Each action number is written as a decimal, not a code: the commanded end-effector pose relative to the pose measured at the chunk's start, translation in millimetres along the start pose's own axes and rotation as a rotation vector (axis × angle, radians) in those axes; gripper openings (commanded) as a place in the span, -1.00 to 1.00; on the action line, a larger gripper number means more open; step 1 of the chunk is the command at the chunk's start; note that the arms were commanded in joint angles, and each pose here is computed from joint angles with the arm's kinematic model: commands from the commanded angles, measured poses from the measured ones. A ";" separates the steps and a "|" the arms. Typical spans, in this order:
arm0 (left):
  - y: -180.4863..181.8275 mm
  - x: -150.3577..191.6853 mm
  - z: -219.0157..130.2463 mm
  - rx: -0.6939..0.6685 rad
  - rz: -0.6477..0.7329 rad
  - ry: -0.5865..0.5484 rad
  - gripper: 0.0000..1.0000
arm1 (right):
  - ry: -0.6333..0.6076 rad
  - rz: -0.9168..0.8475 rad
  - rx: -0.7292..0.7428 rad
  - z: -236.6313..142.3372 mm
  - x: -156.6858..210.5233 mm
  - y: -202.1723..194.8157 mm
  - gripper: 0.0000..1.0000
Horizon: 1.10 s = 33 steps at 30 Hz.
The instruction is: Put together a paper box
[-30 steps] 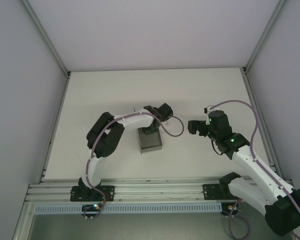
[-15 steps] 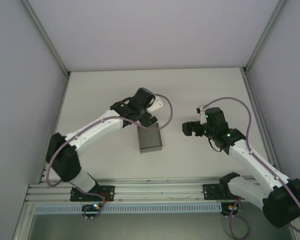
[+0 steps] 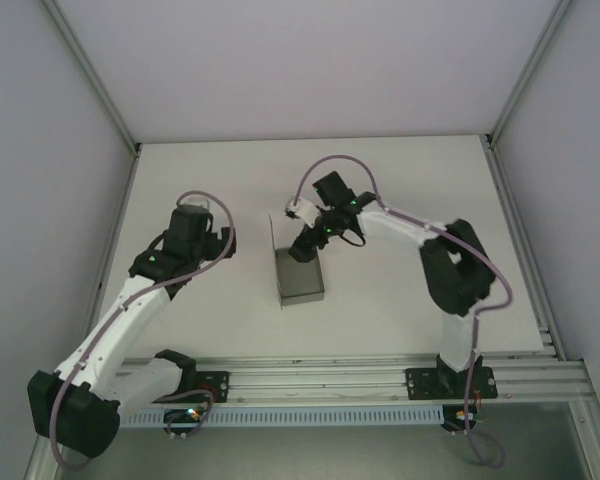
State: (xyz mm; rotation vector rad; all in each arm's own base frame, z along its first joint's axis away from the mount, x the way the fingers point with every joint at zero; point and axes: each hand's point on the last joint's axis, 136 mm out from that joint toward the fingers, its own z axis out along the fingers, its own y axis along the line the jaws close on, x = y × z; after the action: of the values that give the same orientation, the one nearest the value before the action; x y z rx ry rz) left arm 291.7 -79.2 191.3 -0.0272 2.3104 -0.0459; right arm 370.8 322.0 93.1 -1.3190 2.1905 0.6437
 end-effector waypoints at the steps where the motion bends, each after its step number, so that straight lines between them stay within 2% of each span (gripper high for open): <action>1: 12.7 19.4 -7.5 -0.032 -0.080 0.037 1.00 | 0.060 -0.121 -0.167 13.5 7.1 20.3 0.85; 3: 16.9 21.3 -10.3 -0.044 -0.085 0.026 1.00 | 0.089 -0.154 -0.208 23.4 9.2 26.3 0.66; 6: 19.3 18.8 -17.5 -0.043 -0.093 0.008 1.00 | 0.130 -0.136 -0.173 38.7 15.3 15.5 0.49; 10: 21.1 9.1 -28.7 -0.034 -0.109 -0.037 1.00 | 0.166 -0.093 -0.127 49.5 23.6 6.2 0.12; 13: 20.7 4.5 -30.8 -0.030 -0.113 -0.056 1.00 | 0.154 -0.054 -0.028 50.1 22.4 -6.5 -0.22; 17: 16.5 1.5 -28.4 -0.014 -0.116 -0.062 1.00 | 0.055 0.056 0.134 37.8 8.9 -24.1 -0.61; 19: 16.2 -0.8 -27.7 -0.015 -0.119 -0.070 1.00 | 0.026 0.132 0.269 26.6 10.2 -35.9 -0.79; 23: 18.3 -4.3 -27.1 -0.030 -0.125 -0.082 1.00 | 0.010 0.317 0.503 1.3 29.5 -46.1 -0.86; 27: 18.6 -6.5 -23.9 -0.039 -0.132 -0.092 1.00 | 0.067 0.587 0.825 -33.2 73.8 -45.7 -0.86; 30: 14.0 -5.9 -18.1 -0.022 -0.128 -0.087 1.00 | 0.107 0.741 0.927 -37.2 104.3 -26.8 -0.84; 33: 5.1 -5.4 -11.9 0.013 -0.102 -0.073 1.00 | 0.079 0.846 0.928 -27.6 116.9 -9.7 -0.78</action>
State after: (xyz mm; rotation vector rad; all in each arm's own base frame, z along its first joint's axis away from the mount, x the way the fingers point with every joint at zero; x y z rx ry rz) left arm 280.1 -66.9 200.3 -0.1529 2.2508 -0.0768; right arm 342.3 252.3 41.4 -0.2748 2.5644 -0.0950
